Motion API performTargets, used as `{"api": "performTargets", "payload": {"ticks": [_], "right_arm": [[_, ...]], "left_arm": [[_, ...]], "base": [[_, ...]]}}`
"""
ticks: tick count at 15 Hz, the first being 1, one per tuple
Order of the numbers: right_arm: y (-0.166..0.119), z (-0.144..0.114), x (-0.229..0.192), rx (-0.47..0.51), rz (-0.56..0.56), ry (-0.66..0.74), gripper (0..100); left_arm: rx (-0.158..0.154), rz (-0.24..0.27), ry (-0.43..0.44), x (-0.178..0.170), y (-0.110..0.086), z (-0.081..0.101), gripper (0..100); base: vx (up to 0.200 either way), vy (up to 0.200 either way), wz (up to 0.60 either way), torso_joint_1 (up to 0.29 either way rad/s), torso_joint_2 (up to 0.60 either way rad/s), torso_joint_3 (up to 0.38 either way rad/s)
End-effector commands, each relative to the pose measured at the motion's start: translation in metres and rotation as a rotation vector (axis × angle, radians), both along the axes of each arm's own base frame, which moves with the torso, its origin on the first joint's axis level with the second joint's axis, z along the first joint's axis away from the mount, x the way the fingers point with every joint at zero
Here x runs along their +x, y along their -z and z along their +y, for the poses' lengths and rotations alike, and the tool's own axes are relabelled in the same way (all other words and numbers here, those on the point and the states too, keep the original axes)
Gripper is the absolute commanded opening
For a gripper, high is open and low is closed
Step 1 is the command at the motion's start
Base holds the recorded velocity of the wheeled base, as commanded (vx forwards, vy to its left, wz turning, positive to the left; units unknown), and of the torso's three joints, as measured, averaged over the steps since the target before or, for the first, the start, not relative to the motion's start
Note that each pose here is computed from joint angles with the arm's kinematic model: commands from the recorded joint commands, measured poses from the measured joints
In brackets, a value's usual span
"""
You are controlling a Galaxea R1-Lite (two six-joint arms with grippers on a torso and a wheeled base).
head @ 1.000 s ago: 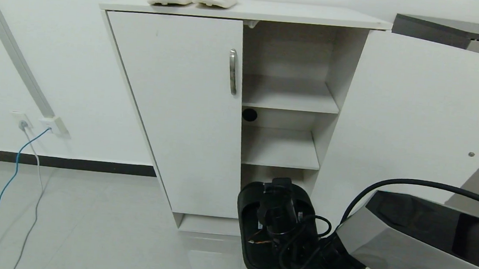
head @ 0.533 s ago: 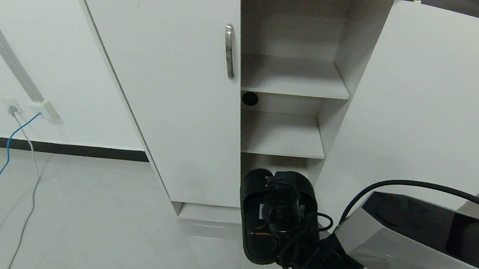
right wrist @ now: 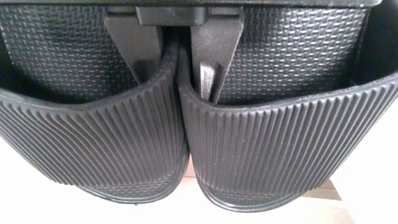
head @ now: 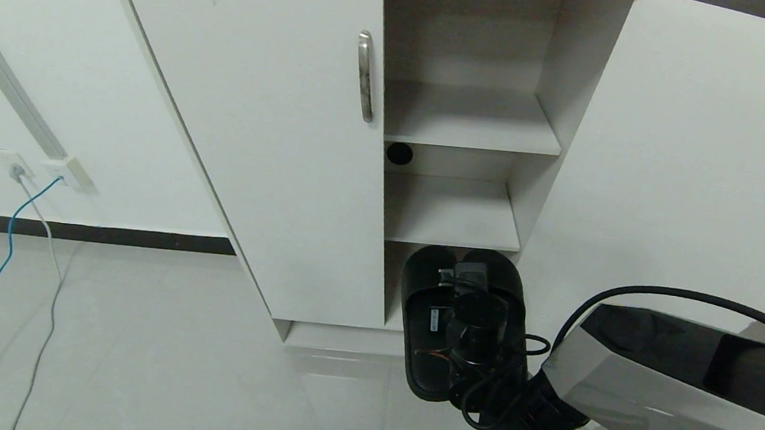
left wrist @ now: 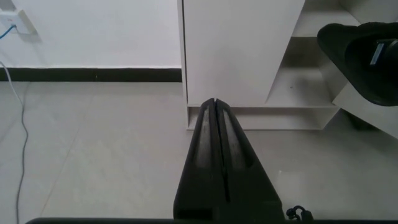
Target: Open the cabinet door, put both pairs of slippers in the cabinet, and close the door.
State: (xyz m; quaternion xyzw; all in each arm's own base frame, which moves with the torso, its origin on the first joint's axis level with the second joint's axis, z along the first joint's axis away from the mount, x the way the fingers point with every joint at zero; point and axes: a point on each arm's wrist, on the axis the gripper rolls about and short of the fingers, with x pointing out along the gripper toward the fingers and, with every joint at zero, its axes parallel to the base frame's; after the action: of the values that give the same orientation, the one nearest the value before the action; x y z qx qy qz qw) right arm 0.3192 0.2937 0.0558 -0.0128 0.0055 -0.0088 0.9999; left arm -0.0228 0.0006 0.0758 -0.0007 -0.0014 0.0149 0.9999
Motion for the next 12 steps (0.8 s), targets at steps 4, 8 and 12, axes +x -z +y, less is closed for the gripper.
{"api": "performTargets", "payload": {"ticks": [4,8,12], "right_arm": [[0.0072,-0.0005,0.0015,-0.01,0.01,0.004,0],[0.0092,-0.0009,0.0021,-0.014,0.013,0.005,0],[0.0064,-0.0016,0.0024,-0.008,0.008,0.007,0]], "left_arm": [[0.0,0.001,-0.001,0.0001,-0.0001,0.0,0],[0.0,0.001,0.001,0.0001,-0.0001,0.0,0],[0.0,0.001,-0.001,0.0001,-0.0001,-0.0001,0]], "base": [[0.15,0.0,0.0,0.002,0.0,0.004],[0.2,0.0,0.0,-0.002,0.0,0.005],[0.2,0.0,0.0,0.005,0.0,0.004]]}}
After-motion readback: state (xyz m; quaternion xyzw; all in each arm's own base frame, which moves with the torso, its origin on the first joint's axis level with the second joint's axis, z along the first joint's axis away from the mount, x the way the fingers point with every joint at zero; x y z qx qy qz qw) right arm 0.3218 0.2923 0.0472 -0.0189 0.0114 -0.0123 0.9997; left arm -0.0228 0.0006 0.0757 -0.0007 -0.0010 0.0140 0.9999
